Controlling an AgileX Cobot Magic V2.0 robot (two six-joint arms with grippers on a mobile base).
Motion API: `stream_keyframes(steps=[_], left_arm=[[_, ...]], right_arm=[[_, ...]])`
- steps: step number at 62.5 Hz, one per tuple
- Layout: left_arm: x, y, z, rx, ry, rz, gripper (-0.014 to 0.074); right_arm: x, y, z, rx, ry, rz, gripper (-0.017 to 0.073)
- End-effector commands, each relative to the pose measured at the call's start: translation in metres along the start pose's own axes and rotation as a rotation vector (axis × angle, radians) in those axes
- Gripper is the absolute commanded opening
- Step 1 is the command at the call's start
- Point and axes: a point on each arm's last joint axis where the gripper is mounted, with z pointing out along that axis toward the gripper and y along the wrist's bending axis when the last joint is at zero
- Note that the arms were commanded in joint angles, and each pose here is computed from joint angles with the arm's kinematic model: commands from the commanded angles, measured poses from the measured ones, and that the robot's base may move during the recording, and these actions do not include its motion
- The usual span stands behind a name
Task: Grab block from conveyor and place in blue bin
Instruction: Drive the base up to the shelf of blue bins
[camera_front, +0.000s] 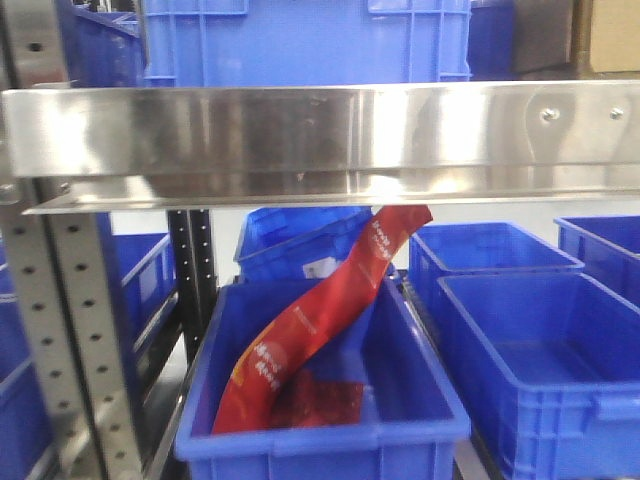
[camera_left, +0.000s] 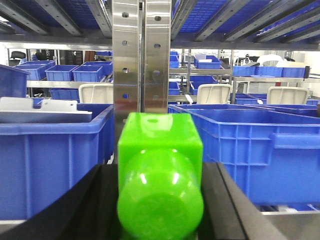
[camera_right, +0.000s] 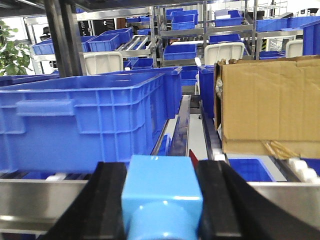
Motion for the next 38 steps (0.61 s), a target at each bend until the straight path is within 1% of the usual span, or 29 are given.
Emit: stream_keyframes(steps=[1, 38], left_arm=[[-0.0040, -0.0002, -0.0017, 0.005, -0.030, -0.008, -0.0111], [-0.0040, -0.0002, -0.0017, 0.005, -0.030, -0.008, -0.0111]], right_arm=[[-0.0060, 0.0004, -0.0017, 0.000, -0.038, -0.009, -0.0155], [-0.0060, 0.0004, -0.0017, 0.000, -0.038, -0.009, -0.0155]])
